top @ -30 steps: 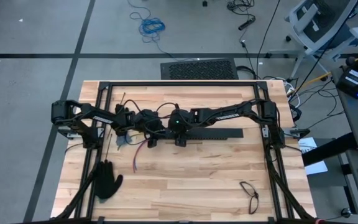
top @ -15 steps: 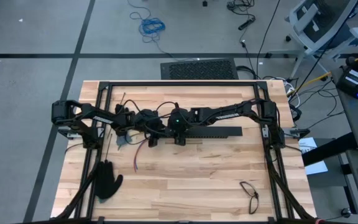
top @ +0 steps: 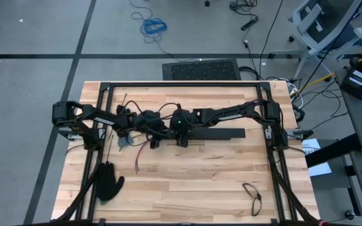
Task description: Ziptie cables
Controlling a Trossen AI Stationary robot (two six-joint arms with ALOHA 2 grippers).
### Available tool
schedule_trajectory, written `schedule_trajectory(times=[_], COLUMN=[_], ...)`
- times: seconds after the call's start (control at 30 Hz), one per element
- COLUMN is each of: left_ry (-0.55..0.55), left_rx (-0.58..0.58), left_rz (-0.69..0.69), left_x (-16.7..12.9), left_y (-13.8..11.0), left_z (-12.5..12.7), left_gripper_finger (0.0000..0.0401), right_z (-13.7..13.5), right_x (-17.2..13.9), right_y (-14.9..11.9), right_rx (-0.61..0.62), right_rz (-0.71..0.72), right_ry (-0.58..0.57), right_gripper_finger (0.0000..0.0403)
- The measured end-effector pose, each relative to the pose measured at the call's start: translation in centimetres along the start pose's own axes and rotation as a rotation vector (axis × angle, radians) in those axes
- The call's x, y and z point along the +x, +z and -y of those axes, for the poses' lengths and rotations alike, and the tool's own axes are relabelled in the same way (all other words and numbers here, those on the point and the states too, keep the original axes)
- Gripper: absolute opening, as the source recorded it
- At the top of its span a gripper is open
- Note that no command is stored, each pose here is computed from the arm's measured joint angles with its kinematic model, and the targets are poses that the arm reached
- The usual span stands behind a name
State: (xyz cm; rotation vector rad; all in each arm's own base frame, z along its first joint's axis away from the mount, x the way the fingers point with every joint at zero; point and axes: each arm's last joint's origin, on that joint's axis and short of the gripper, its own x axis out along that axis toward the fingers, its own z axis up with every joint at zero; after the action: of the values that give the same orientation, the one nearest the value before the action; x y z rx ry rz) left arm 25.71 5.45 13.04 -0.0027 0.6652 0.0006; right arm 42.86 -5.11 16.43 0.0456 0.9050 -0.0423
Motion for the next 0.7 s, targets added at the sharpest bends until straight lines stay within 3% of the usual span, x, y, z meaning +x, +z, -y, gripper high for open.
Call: schedule_trajectory(times=[0.27,0.5,0.7], left_ry=[-0.055,-0.044,0.092], left_rx=[-0.007,-0.001,0.110], left_rz=[-0.004,-0.014,-0.062], left_x=[0.00,-0.01,-0.09], left_y=[-0.08,-0.08,-0.13], left_z=[0.13,-0.05,-0.40], left_gripper_finger=[0.0243,0.0322,0.0393], right_z=[-0.06,-0.16,-0.05], right_x=[0.39,0.49,0.54], right_y=[-0.10,-0.07,-0.03], right_rx=[0.006,-0.002,0.000], right_rz=[-0.003,0.002,0.007], right_ry=[0.006,0.010,-0.012], right_gripper_finger=[0.0247,0.0247,0.0247])
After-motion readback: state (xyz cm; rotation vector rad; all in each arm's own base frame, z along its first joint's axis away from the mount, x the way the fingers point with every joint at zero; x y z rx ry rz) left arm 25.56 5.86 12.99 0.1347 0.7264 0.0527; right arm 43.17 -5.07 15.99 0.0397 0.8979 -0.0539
